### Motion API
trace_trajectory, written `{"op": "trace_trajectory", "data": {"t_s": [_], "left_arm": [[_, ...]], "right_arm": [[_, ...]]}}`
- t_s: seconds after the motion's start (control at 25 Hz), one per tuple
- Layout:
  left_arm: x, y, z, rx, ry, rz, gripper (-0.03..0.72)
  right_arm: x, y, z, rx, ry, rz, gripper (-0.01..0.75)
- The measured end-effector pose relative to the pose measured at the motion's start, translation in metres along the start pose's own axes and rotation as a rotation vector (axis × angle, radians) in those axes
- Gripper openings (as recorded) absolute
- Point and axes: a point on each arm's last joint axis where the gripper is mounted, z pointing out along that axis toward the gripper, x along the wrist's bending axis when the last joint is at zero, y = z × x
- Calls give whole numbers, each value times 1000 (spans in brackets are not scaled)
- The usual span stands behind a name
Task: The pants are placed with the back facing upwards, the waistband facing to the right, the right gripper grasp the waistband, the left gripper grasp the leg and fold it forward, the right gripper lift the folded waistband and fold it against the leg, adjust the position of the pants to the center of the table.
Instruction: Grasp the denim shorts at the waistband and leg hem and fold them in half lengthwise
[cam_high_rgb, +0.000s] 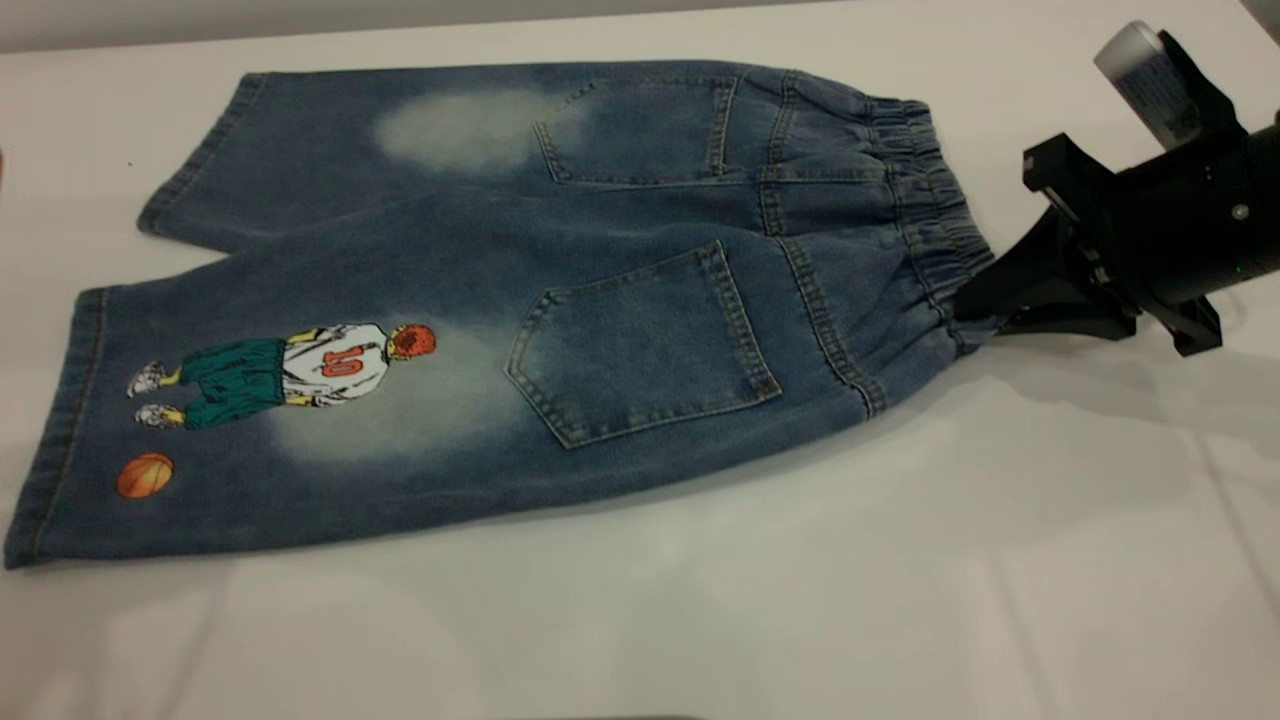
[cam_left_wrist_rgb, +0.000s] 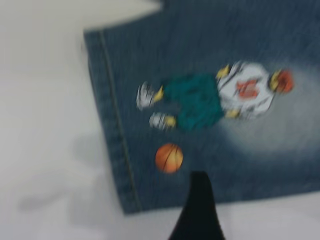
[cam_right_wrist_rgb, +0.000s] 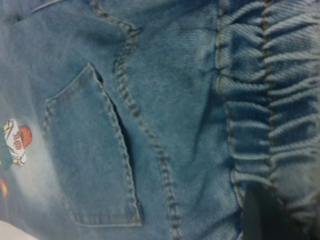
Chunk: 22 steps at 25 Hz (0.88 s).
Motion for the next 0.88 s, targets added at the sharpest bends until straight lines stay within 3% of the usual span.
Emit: {"op": "trace_trajectory", "data": {"t_s": [0.16, 0.48, 0.88], "left_arm": [[7, -8, 23, 132, 74, 7, 535], [23, -20, 57, 272, 242, -56, 535], [26, -33, 96, 363, 249, -41, 535]], "right_arm": [[1, 0, 0, 6, 3, -10, 38], [3, -1, 0, 11, 26, -12, 38], [3, -2, 0, 24, 25, -25, 38]]}}
